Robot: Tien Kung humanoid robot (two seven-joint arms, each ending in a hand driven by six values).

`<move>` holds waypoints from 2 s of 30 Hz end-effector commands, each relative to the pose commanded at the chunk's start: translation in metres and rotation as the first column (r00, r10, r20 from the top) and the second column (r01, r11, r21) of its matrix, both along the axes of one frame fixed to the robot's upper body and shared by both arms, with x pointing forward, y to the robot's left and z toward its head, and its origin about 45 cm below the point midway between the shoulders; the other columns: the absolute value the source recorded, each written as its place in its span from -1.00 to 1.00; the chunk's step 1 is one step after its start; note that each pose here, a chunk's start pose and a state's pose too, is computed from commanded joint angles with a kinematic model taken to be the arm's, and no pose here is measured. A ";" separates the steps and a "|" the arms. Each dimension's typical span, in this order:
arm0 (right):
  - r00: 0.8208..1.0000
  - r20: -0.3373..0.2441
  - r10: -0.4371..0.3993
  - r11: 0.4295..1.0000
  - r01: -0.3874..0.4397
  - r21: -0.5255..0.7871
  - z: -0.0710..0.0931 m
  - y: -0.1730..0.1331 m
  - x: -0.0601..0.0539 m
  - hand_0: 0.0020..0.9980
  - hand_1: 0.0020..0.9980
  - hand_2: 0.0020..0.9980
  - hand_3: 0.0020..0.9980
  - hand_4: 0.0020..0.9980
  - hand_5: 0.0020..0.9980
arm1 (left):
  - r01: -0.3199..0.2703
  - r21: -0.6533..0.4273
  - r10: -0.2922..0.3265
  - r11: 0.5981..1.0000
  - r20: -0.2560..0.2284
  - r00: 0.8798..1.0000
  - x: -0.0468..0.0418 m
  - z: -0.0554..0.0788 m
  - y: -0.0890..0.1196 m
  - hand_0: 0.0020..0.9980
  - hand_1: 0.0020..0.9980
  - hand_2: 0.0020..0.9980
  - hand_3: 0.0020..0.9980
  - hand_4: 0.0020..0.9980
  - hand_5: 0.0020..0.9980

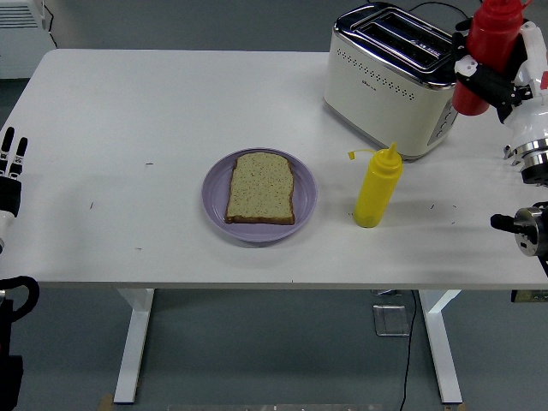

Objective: Pick up the cup,pour liquid into bread,place the cup on the desk

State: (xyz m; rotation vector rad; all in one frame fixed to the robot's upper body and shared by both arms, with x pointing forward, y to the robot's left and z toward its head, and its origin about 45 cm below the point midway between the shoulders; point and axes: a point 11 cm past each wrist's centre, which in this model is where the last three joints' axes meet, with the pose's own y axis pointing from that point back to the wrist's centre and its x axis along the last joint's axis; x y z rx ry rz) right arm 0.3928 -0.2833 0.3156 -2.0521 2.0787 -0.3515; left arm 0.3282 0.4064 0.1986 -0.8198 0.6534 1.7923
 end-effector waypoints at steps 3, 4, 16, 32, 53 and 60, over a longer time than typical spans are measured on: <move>0.997 -0.070 -0.006 0.993 0.014 0.116 -0.019 -0.010 -0.003 -0.59 -0.48 -0.31 -0.12 -0.14 -0.95 | 0.003 0.000 -0.003 1.000 -0.001 1.000 0.0006 0.000 -0.001 0.57 0.47 0.47 0.39 0.02 1.00; 0.996 -0.089 -0.012 0.989 0.025 0.143 -0.025 -0.014 -0.005 -0.57 -0.46 -0.29 -0.10 -0.15 -0.93 | 0.003 0.000 -0.003 1.000 -0.001 1.000 0.0005 0.000 -0.001 0.57 0.47 0.47 0.39 0.02 1.00; 0.986 -0.119 -0.118 0.992 0.123 0.038 -0.072 -0.030 -0.021 -0.55 -0.46 -0.29 -0.10 -0.16 -0.91 | 0.006 0.000 -0.006 1.000 -0.003 1.000 0.0008 -0.001 -0.002 0.57 0.47 0.48 0.39 0.02 1.00; 0.974 -0.069 -0.217 0.976 0.213 -0.052 -0.120 -0.035 -0.031 -0.34 -0.32 -0.23 -0.08 -0.21 -0.73 | 0.007 -0.001 -0.007 1.000 -0.003 1.000 0.0011 -0.001 -0.002 0.57 0.47 0.48 0.39 0.02 1.00; 0.945 -0.189 -0.266 0.963 0.253 -0.091 -0.171 -0.046 -0.036 0.07 -0.14 -0.11 -0.03 -0.09 -0.66 | 0.014 0.000 -0.014 1.000 -0.011 1.000 0.0005 -0.004 -0.005 0.57 0.47 0.48 0.39 0.02 1.00; 0.944 -0.192 -0.268 0.960 0.246 -0.132 -0.176 -0.047 -0.042 0.28 0.05 -0.01 0.00 0.01 -0.63 | 0.014 0.000 -0.014 1.000 -0.016 1.000 -0.0005 -0.005 -0.005 0.57 0.47 0.48 0.39 0.02 1.00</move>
